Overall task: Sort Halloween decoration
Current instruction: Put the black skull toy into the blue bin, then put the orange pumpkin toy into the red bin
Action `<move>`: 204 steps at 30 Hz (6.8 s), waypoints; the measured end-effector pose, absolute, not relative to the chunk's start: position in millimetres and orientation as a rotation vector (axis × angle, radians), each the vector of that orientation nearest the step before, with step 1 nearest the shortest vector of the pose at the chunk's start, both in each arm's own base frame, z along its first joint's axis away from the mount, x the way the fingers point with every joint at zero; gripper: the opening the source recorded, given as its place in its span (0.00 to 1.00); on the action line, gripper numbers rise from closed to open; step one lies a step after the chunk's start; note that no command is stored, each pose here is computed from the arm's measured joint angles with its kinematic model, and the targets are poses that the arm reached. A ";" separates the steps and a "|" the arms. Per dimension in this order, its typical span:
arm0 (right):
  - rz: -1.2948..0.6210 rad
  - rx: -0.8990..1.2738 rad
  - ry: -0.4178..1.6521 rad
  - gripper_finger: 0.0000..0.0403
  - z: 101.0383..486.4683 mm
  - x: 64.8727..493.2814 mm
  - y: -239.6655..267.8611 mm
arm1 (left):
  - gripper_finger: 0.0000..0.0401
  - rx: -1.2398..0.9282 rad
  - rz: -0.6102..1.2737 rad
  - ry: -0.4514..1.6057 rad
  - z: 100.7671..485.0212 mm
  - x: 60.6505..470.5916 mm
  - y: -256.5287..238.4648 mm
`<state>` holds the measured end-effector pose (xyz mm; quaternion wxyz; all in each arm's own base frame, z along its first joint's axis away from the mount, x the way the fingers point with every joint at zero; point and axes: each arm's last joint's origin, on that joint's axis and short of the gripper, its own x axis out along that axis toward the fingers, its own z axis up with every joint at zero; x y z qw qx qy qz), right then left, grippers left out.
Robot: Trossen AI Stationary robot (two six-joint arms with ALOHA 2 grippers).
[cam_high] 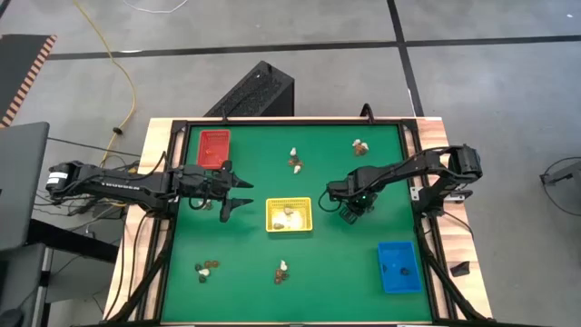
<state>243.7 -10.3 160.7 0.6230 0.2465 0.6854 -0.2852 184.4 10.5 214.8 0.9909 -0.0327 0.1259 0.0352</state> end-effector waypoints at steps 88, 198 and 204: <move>-0.714 0.646 1.849 0.57 210.2 183.3 172.7 | 0.54 0.090 -0.244 0.017 240.9 166.6 -18.9; -0.366 0.000 0.741 0.59 262.8 236.0 205.9 | 0.42 0.224 -0.630 0.673 110.4 330.9 -164.8; -0.366 0.000 0.742 0.59 262.8 236.0 205.8 | 0.38 0.243 -0.629 0.685 109.7 330.2 -163.2</move>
